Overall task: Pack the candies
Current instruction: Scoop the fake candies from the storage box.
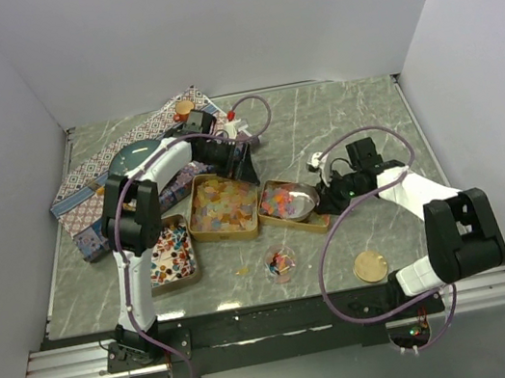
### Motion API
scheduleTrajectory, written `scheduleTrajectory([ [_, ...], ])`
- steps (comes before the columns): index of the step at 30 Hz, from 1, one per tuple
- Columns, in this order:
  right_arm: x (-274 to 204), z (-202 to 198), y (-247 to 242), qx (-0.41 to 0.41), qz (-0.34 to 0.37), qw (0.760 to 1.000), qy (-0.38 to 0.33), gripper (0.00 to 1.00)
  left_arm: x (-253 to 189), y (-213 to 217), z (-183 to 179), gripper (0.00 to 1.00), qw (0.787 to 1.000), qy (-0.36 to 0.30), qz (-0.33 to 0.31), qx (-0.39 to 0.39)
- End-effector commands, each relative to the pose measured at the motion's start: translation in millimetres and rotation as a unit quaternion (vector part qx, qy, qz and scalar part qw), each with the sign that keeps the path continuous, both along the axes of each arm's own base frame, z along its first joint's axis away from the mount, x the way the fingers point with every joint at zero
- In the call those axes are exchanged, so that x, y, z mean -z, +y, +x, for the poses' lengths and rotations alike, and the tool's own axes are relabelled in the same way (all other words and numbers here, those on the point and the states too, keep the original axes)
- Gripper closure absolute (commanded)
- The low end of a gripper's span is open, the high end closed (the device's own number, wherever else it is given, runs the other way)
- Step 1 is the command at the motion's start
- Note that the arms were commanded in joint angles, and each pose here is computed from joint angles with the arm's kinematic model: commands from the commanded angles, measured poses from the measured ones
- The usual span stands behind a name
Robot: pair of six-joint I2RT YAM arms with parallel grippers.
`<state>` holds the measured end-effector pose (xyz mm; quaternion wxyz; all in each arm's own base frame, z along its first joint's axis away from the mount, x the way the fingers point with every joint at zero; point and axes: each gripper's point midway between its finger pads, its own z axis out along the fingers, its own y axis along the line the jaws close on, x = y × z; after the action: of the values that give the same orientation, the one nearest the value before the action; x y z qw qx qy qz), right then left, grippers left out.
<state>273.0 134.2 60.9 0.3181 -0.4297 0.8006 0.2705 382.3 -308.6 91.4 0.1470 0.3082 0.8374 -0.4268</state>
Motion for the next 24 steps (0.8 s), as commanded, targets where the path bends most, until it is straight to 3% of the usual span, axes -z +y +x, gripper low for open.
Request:
scheduleTrajectory([
  [1,-50,30,17,0.007,0.079,0.994,-0.071,1.0,9,0,6,0.03,1.0,-0.012,0.001,0.003],
  [7,-59,33,17,0.029,0.098,0.991,-0.081,1.0,17,-8,2,0.03,1.0,0.001,-0.001,0.004],
  [18,-43,26,6,0.041,0.07,0.987,-0.136,1.0,16,-8,10,0.03,1.0,-0.013,0.007,0.0],
  [24,-47,25,6,0.059,0.085,0.981,-0.161,1.0,-15,-14,16,0.03,0.999,-0.033,-0.019,0.001],
])
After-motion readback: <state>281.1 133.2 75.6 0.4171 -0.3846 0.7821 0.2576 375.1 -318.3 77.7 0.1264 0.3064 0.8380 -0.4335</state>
